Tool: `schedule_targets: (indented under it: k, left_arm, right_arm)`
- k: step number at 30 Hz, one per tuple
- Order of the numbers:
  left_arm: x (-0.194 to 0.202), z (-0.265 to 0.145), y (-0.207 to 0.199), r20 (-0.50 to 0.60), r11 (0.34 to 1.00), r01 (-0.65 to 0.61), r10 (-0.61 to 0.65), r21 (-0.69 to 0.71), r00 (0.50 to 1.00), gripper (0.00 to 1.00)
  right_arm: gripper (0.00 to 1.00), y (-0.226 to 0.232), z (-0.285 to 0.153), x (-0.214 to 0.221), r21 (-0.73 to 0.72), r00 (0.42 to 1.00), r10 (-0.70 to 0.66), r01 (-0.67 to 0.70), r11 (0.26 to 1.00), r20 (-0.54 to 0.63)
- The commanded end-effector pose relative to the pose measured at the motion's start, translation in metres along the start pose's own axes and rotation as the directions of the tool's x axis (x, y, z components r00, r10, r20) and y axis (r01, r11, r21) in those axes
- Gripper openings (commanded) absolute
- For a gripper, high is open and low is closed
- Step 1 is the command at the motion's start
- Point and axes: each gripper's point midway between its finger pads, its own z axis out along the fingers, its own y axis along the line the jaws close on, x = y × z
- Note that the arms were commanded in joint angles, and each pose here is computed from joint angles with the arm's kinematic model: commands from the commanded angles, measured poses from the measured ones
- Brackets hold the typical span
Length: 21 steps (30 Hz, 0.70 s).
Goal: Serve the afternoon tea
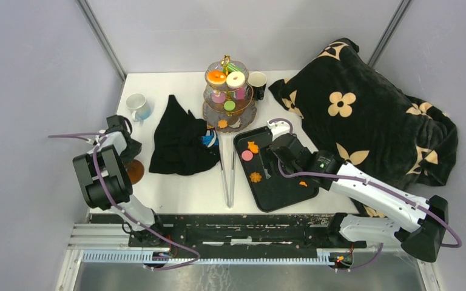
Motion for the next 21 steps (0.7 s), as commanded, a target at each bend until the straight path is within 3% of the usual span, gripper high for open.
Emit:
schedule_targets:
  k: [1, 7, 14, 18, 21]
  left_arm:
    - [-0.017, 0.015, -0.036, 0.020, 0.994, -0.044, 0.042, 0.102, 0.999, 0.81]
    - [-0.017, 0.035, -0.072, -0.036, 0.971, -0.158, 0.167, 0.177, 0.985, 0.82]
    - [-0.030, 0.025, -0.099, -0.025, 0.955, -0.154, 0.165, 0.253, 0.986, 0.82]
    - [-0.027, 0.019, -0.083, -0.060, 0.966, -0.176, 0.190, 0.187, 0.980, 0.85]
    - [-0.001, 0.025, -0.041, -0.133, 0.977, -0.207, 0.212, 0.051, 0.968, 0.85]
  right_arm:
    - [0.82, -0.010, -0.005, -0.019, 0.040, 0.997, 0.032, -0.035, 0.999, 0.067]
    - [0.82, -0.011, 0.005, -0.013, 0.050, 0.998, 0.040, -0.043, 0.998, 0.050]
    - [0.81, -0.007, 0.014, -0.007, 0.044, 0.997, 0.066, -0.068, 0.997, 0.029]
    - [0.81, -0.005, 0.016, -0.008, 0.044, 0.995, 0.091, -0.093, 0.995, 0.037]
    - [0.82, -0.006, 0.018, -0.009, 0.050, 0.992, 0.115, -0.117, 0.992, 0.053]
